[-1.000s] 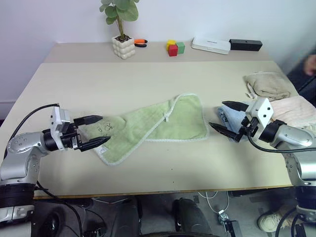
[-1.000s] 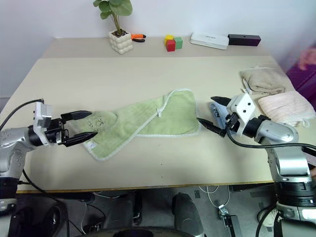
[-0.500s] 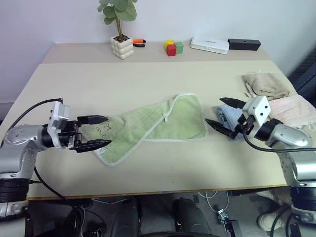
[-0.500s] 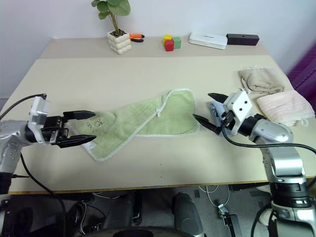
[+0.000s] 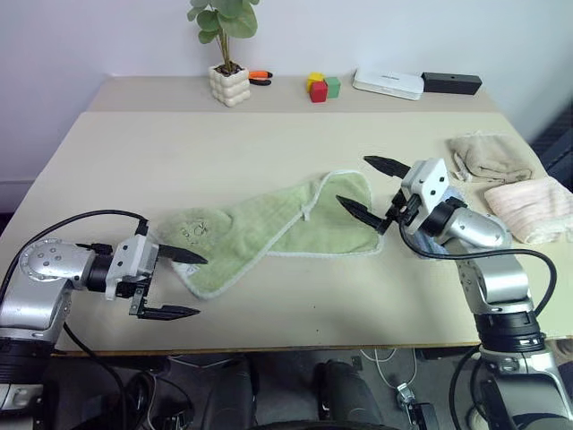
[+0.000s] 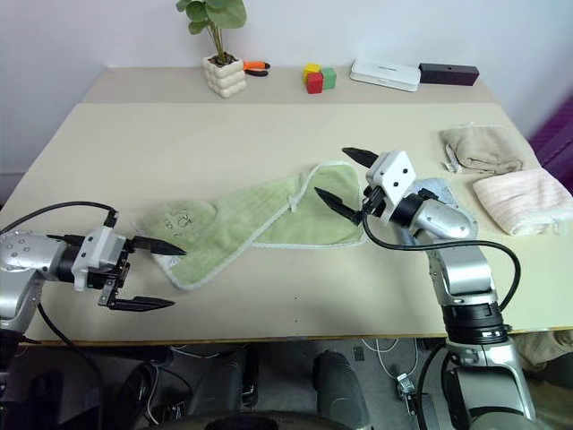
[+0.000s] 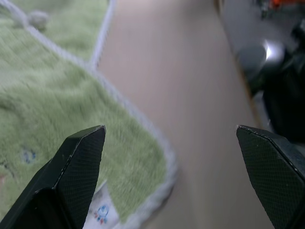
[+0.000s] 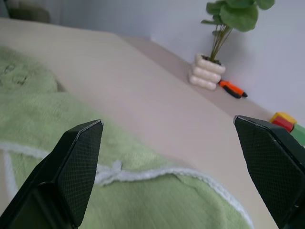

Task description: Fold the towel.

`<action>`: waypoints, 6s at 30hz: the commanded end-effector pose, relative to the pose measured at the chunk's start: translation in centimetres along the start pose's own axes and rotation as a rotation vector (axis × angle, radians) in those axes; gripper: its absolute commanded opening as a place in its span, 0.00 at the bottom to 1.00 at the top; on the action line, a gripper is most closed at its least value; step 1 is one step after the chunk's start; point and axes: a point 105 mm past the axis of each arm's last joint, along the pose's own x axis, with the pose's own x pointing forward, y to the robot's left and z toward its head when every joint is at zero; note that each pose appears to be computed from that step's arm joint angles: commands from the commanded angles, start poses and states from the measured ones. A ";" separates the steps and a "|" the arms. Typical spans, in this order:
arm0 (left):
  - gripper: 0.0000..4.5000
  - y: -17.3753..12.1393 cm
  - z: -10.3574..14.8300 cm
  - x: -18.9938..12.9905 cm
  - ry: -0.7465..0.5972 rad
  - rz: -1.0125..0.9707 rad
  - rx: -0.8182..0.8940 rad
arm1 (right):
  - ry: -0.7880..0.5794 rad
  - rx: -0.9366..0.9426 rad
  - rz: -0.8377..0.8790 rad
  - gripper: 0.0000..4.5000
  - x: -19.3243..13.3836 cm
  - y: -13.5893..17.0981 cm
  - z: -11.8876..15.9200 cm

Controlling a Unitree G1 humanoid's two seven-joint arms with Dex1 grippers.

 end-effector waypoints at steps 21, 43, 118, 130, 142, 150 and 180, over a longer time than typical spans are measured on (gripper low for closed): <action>0.01 1.9 -2.4 3.4 0.006 0.057 0.003 | -0.021 -0.045 -0.090 1.00 -0.2 0.0 0.7; 0.01 1.7 1.9 -5.3 -0.312 0.427 -0.175 | 0.378 -0.021 -0.241 1.00 3.3 -8.7 -7.4; 0.00 1.7 2.1 -4.6 -0.293 0.425 -0.214 | 0.459 0.149 0.135 0.76 -2.3 0.0 -7.3; 0.00 1.6 2.0 -4.4 -0.289 0.424 -0.213 | 0.426 0.388 0.128 0.76 -0.9 -1.3 -6.2; 0.00 1.5 2.0 -4.3 -0.281 0.425 -0.206 | 0.442 0.505 0.108 0.23 0.0 -1.9 -6.9; 0.00 1.4 1.8 -4.2 -0.275 0.423 -0.205 | 0.424 0.526 0.128 0.01 0.0 -1.8 -6.4; 0.00 20.3 9.1 -18.8 -0.250 1.401 0.163 | -0.134 -0.228 -0.477 0.01 7.0 -15.5 8.4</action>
